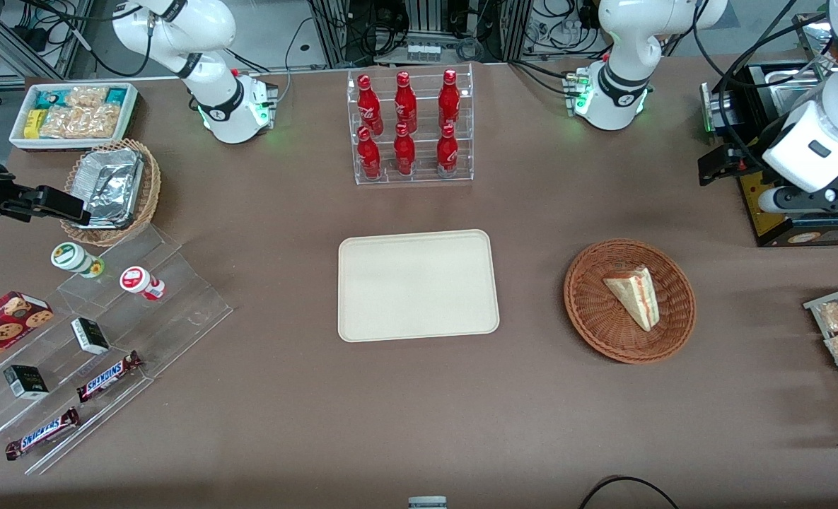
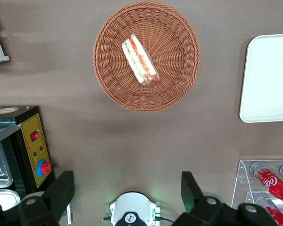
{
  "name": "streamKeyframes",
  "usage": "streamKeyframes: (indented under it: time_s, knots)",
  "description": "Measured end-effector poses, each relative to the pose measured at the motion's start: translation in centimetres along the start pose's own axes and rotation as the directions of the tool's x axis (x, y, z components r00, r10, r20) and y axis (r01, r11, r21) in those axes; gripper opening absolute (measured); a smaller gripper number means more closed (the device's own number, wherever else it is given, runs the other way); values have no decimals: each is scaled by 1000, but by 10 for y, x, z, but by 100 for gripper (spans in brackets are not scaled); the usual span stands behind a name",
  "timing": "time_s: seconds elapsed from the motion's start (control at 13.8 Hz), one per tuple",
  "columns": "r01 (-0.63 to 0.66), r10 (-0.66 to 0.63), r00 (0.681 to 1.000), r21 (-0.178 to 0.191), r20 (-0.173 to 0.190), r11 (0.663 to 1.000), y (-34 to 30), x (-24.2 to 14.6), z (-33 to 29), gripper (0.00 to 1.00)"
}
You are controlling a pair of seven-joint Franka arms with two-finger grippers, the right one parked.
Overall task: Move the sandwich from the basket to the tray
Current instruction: 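Move the open left gripper over the wrapped sandwich in the wicker basket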
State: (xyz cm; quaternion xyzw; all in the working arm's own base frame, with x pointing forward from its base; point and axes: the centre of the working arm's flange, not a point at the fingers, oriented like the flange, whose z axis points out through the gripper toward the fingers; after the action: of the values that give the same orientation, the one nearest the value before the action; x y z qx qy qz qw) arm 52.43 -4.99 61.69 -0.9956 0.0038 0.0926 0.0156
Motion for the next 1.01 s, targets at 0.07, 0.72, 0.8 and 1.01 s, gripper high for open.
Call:
streamKeyframes:
  time_s: [0.07, 0.72, 0.8, 1.01]
  knots:
    - [-1, 1, 1000, 0, -3, 1000, 0, -1, -2, 100]
    - [-23, 23, 1000, 3, -4, 1000, 3, 17, 56, 100]
    - [-25, 25, 1000, 3, -8, 1000, 3, 21, 69, 100]
    - [-27, 27, 999, 1, -27, 1000, 5, 29, 105, 100]
